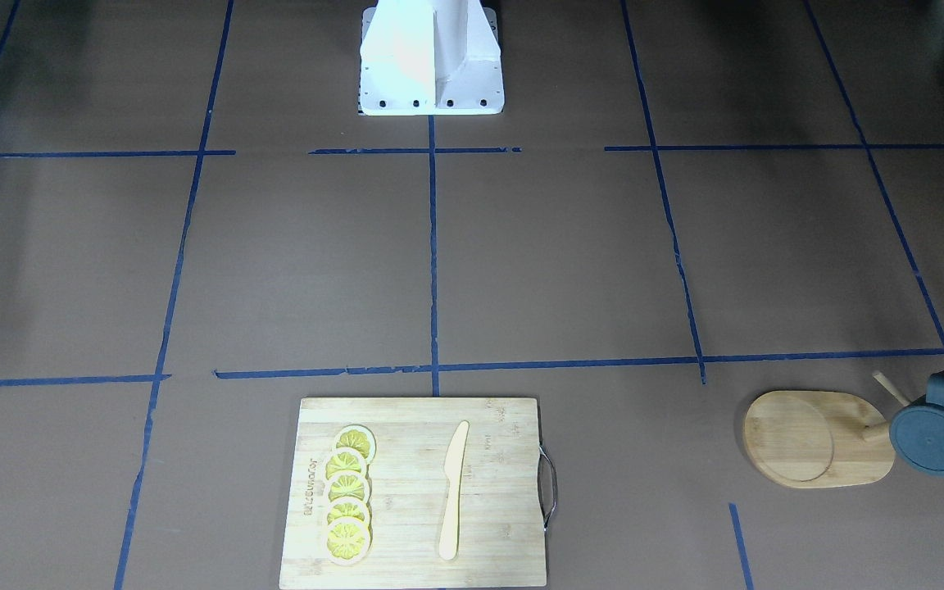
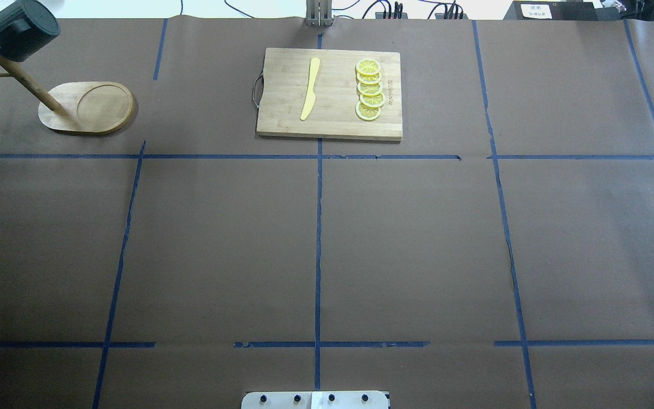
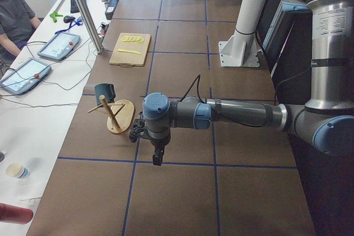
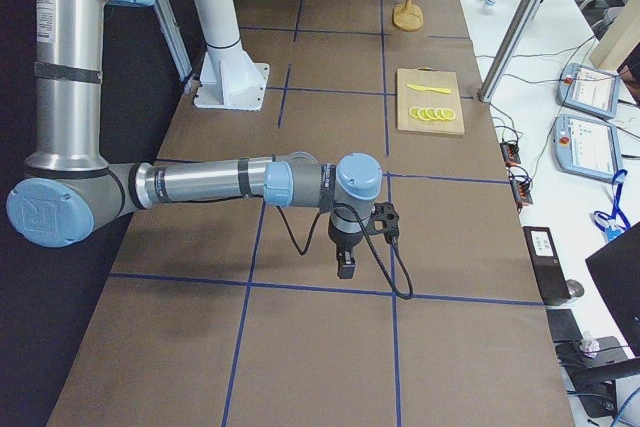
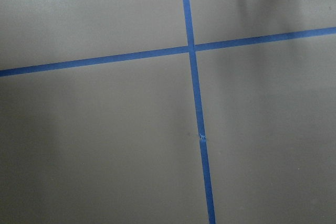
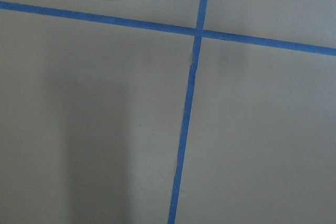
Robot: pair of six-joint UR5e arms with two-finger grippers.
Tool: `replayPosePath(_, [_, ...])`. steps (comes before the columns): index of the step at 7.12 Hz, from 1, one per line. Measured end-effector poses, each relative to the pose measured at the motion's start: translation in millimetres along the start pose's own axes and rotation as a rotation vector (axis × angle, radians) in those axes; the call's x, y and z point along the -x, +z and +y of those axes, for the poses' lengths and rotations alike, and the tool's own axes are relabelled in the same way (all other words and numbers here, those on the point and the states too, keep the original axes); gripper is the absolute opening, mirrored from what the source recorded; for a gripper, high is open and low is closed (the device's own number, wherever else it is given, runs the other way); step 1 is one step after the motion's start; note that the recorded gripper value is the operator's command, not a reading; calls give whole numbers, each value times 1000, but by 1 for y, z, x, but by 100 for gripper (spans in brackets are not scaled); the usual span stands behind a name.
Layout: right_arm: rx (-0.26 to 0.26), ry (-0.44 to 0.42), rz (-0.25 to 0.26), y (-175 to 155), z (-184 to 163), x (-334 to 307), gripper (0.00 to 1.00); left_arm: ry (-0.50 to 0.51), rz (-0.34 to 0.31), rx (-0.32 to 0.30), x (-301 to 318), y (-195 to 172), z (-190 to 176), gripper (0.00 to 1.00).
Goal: Hang cup on storage rack
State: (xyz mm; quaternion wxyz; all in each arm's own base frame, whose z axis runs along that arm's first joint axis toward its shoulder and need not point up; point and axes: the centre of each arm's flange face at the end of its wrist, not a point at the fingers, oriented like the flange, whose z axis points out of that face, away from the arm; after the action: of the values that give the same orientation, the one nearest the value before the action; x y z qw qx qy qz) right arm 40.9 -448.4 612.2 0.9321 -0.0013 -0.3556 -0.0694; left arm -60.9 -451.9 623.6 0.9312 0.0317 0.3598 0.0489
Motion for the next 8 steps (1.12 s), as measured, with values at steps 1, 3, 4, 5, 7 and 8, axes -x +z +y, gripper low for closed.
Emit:
replayPosePath(1, [0,-1,0,0,0,0,100,1,-2,-3,-1,-2,2,100])
replayPosePath(3, [-1,-2,0,-1,-1,0,100,-5,-4,5,1,1,9,100])
replayPosePath(4, [-2,-2,0,-1,-1,1,100,-9,-2,13,3,4,14,100])
replayPosePath(5, [-2,-2,0,-1,-1,1,100,-12,-1,17,3,6,16,100])
replayPosePath(7, [-3,-4,0,-1,-2,1,100,-15,-2,22,4,7,18,100])
replayPosePath(8, [-4,-4,0,-2,-2,2,100,-15,-2,23,4,8,19,100])
